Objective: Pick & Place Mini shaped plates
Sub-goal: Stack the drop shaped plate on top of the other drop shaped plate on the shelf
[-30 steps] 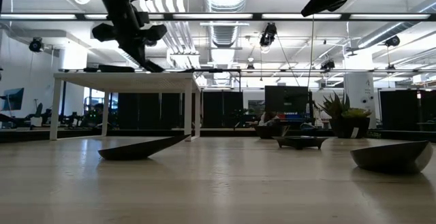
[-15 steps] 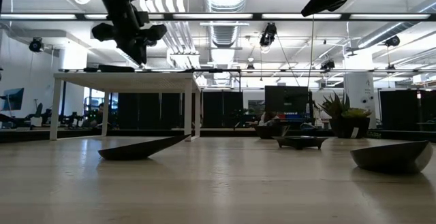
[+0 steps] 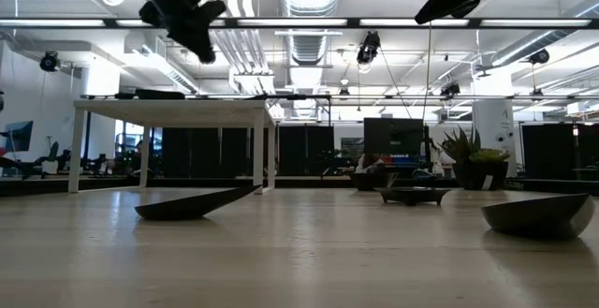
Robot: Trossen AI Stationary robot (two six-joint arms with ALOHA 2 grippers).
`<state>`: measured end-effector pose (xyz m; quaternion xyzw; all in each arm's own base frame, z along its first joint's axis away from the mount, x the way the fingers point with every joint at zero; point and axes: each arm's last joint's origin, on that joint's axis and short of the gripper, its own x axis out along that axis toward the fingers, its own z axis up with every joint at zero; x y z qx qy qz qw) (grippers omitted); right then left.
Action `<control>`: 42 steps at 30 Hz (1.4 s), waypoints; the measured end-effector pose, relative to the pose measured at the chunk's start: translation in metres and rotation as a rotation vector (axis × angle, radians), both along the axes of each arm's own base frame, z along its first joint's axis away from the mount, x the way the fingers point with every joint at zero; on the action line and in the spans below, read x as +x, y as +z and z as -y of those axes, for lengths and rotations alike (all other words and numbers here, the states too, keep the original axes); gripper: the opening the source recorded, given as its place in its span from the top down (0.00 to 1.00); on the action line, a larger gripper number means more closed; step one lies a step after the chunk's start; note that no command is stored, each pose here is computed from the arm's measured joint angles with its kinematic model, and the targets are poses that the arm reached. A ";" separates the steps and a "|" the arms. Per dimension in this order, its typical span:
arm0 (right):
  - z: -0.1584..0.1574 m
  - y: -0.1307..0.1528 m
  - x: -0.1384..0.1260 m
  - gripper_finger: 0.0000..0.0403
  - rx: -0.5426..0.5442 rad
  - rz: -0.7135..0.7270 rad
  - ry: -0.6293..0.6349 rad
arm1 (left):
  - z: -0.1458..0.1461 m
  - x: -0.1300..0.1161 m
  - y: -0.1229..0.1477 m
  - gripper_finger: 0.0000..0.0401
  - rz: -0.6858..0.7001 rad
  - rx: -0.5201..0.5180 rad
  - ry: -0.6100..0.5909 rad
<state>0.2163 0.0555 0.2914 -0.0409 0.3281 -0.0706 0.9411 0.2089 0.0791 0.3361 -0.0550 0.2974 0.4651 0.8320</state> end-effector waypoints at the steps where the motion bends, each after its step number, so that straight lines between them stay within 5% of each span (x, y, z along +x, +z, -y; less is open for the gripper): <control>1: 0.000 0.000 0.000 0.85 -0.001 0.000 0.001 | 0.008 0.002 -0.001 0.85 -0.013 0.004 -0.046; 9: 0.000 0.000 0.000 0.85 -0.012 -0.002 0.009 | 0.085 0.012 -0.020 0.85 -0.099 0.016 -0.416; 19: 0.000 0.000 0.000 0.85 -0.012 -0.002 0.010 | 0.153 0.003 -0.056 0.86 -0.091 -0.001 -0.708; 34: 0.000 0.000 0.000 0.85 -0.007 -0.002 0.010 | 0.177 0.009 -0.133 0.85 0.073 -0.256 -0.948; 42: 0.000 0.000 0.000 0.85 -0.009 -0.003 0.011 | 0.185 0.022 -0.173 0.85 -0.002 -0.302 -0.982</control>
